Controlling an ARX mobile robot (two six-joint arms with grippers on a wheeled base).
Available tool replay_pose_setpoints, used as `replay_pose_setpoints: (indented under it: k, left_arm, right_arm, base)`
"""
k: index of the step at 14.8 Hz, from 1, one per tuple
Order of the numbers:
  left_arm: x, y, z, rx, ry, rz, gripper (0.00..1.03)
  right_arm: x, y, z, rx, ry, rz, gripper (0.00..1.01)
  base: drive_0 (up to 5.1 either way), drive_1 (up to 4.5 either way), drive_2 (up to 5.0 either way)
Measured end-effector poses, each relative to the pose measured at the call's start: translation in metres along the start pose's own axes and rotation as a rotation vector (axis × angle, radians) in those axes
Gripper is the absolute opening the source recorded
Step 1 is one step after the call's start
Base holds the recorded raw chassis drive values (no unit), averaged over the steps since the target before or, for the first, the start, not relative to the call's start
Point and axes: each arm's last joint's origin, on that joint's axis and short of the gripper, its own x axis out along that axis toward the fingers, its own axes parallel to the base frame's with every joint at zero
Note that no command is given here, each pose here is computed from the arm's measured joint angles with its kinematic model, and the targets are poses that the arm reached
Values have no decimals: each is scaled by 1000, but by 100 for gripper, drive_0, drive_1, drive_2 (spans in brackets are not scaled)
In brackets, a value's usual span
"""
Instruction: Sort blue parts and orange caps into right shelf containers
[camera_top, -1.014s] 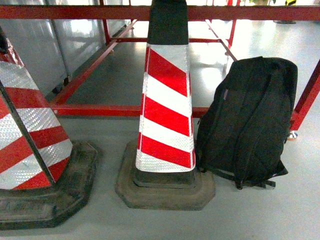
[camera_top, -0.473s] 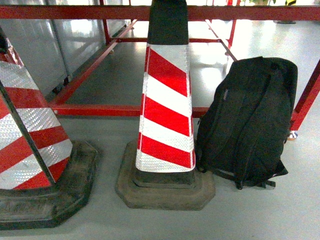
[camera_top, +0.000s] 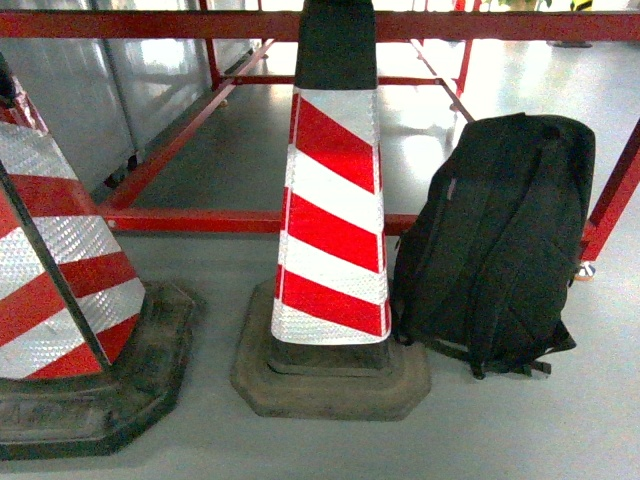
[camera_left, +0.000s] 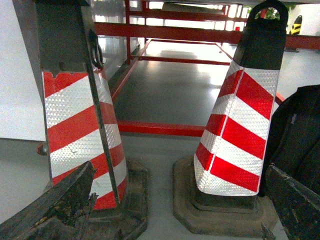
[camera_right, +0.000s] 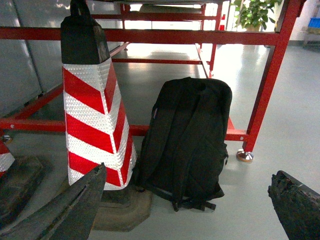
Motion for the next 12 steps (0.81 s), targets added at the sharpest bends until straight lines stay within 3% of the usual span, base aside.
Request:
replay_pose_setpoints:
  k: [12]
  left_arm:
    - [0,0,0,0,0,0,98]
  right_arm:
    - [0,0,0,0,0,0,98]
  base:
    - [0,0,0]
